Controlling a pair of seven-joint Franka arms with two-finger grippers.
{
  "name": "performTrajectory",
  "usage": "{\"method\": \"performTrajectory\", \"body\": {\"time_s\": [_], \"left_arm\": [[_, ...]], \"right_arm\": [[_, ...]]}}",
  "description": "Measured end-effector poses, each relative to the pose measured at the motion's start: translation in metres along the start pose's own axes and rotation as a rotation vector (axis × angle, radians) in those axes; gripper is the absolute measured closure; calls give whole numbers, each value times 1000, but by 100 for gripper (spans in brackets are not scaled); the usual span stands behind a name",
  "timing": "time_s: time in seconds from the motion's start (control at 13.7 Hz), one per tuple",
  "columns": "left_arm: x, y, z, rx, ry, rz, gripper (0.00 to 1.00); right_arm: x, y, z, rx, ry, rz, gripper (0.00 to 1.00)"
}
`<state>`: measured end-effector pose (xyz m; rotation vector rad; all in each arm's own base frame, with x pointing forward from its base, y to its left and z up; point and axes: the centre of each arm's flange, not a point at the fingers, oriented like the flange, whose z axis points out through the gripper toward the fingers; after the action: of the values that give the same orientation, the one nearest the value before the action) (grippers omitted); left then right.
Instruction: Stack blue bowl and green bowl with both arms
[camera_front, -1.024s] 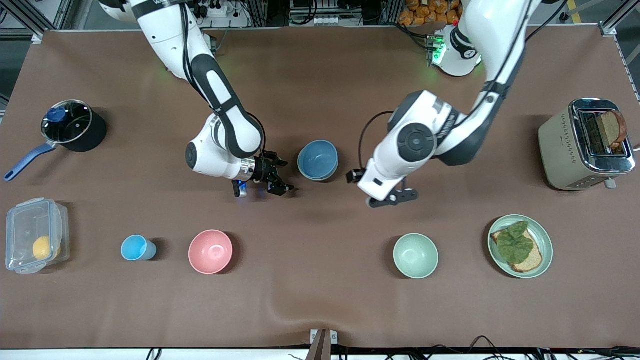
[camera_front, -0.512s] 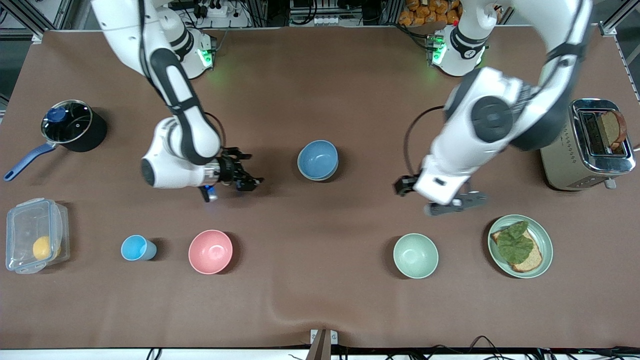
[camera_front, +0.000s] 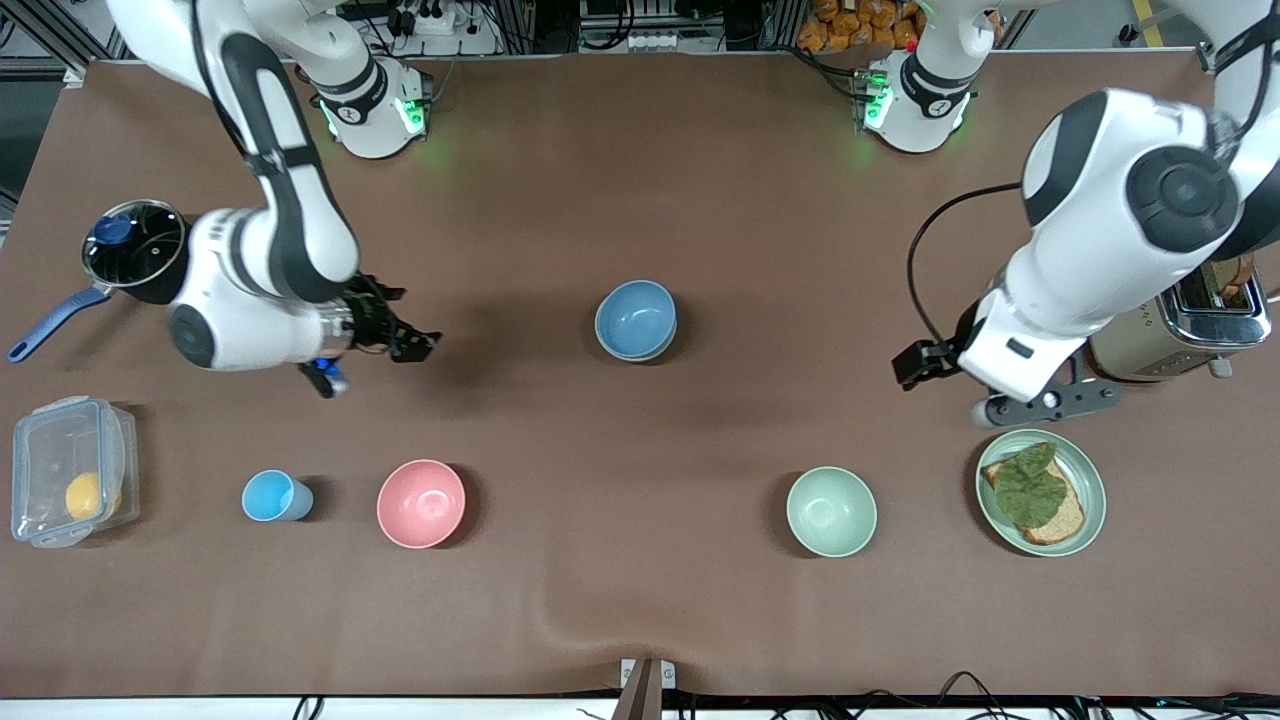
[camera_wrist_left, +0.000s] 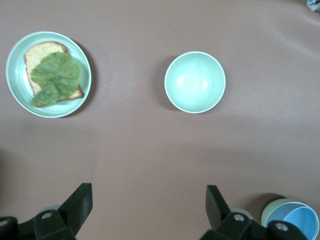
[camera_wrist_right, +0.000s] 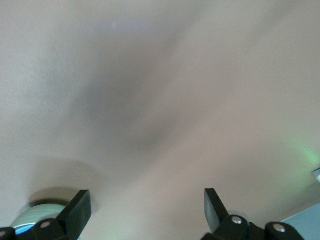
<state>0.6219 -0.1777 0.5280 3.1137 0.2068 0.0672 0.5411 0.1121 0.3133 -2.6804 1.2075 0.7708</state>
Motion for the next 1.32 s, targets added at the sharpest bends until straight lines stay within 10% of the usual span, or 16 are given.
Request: {"method": "performTrajectory", "body": {"time_s": [0.29, 0.88, 1.32], "left_arm": [[-12, -33, -33, 46, -35, 63, 0], [-44, -92, -91, 50, -77, 80, 0], [-61, -105, -120, 51, -64, 156, 0]], "right_arm": [[-8, 21, -46, -33, 118, -60, 0], [41, 102, -122, -23, 117, -214, 0], [27, 106, -207, -38, 252, -319, 0]]}}
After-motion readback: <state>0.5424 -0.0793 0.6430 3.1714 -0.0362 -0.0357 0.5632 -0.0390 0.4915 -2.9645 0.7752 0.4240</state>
